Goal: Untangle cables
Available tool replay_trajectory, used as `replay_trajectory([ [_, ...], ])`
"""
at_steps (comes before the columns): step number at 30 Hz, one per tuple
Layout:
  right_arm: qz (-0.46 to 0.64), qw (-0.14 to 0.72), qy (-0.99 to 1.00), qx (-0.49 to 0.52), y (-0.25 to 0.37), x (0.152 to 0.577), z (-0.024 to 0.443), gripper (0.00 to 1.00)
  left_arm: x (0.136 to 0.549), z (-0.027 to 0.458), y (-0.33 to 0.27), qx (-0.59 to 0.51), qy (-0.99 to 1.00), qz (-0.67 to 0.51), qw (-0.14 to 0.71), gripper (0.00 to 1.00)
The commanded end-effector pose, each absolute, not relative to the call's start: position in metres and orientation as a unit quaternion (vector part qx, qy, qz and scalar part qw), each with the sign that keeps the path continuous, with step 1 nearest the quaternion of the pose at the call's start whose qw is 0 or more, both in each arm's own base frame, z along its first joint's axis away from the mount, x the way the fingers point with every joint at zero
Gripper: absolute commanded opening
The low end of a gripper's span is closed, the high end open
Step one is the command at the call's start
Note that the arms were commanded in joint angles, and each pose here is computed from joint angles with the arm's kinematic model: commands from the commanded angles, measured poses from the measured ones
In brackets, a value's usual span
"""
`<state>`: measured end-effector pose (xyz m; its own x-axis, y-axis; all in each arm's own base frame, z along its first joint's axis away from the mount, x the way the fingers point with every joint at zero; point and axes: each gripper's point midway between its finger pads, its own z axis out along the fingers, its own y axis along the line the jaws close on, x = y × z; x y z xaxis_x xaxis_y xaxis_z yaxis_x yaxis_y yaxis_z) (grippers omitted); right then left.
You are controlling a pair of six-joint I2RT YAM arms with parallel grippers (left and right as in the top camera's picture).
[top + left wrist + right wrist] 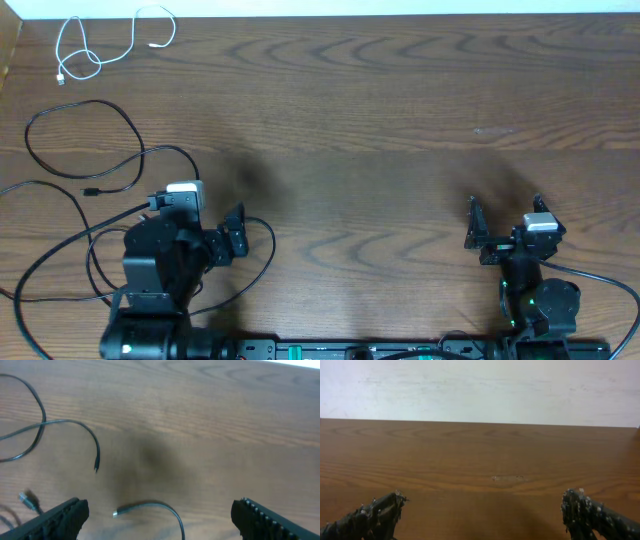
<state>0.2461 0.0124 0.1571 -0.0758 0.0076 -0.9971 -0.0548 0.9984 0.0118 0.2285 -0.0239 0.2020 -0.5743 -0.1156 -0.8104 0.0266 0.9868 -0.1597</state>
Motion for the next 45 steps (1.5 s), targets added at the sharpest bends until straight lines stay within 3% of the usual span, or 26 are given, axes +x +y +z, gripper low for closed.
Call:
replay_trajectory([
  [1, 0.017, 0.679, 0.734, -0.019, 0.012, 0.246, 0.156, 0.99, 0.235, 0.193, -0.021, -0.031, 0.866, -0.075, 0.494, 0.96],
  [15, 0.017, 0.679, 0.734, -0.019, 0.012, 0.246, 0.156, 0.99, 0.226, 0.14, -0.012, -0.043, 0.856, -0.054, 0.513, 0.98],
  [28, 0.017, 0.679, 0.734, -0.019, 0.012, 0.246, 0.156, 0.99, 0.248, 0.141, -0.007, -0.051, 0.79, -0.052, 0.608, 0.98],
  [45, 0.017, 0.679, 0.734, -0.019, 0.012, 0.246, 0.156, 0.99, 0.244, 0.149, 0.004, -0.066, 0.751, -0.042, 0.655, 0.98],
])
